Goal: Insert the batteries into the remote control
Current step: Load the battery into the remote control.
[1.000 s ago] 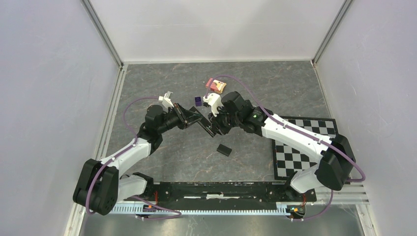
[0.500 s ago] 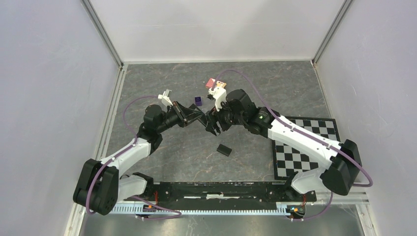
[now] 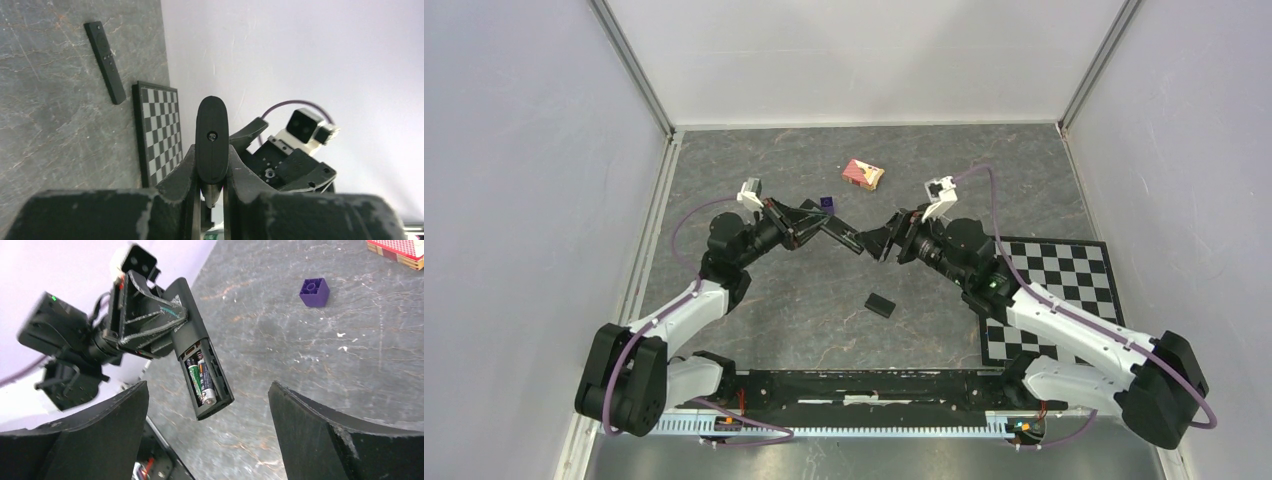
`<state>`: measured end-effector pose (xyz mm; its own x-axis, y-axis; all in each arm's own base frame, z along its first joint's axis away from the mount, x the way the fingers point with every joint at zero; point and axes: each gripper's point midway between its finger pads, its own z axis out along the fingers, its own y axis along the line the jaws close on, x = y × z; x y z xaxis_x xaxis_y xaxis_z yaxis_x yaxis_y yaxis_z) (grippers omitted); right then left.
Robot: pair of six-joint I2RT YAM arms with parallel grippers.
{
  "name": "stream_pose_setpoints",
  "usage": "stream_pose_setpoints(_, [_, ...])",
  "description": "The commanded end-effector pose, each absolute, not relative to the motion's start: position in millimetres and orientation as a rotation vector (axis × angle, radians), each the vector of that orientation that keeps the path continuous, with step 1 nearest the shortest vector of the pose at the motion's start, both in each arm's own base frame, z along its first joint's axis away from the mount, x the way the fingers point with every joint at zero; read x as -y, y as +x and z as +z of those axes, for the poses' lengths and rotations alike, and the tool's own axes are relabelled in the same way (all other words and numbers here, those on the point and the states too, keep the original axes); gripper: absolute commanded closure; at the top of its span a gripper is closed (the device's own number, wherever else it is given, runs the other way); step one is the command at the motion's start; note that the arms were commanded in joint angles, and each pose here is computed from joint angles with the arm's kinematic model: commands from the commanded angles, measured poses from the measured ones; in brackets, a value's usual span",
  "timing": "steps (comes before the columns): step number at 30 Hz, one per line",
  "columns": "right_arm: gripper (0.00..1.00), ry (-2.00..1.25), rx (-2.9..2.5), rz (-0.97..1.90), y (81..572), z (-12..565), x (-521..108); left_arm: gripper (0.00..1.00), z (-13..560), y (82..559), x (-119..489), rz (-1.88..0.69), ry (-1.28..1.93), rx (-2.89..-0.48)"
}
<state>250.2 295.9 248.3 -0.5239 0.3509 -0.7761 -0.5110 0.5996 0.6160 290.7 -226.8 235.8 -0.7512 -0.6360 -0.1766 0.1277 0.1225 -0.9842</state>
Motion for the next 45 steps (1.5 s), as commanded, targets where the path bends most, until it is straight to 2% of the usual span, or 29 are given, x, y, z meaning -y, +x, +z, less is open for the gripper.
stream_pose_setpoints(1, [0.06, 0.1, -1.606, 1.282, 254, 305, -291, 0.98, 274, 292, 221, -1.817, -0.56, -1.672])
stream_pose_setpoints(4, [0.04, 0.214, -1.597, 1.394, 249, 301, -288, 0.98, 281, 292, 218, -1.858, -0.601, -1.633])
stream_pose_setpoints(12, [0.06, 0.25, -1.568, 1.599, 244, 318, -304, 0.98, 299, 286, 216, -1.953, -0.632, -1.569])
stream_pose_setpoints(20, [0.21, 0.243, -1.548, 1.759, 240, 326, -321, 0.98, 308, 282, 213, -2.04, -0.69, -1.523])
stream_pose_setpoints(28, [0.37, 0.25, -1.552, 1.78, 242, 325, -324, 0.98, 305, 281, 213, -2.046, -0.692, -1.528])
stream_pose_setpoints(45, [0.55, 0.277, -1.578, 1.819, 246, 313, -327, 0.98, 323, 269, 219, -2.091, -0.569, -1.528])
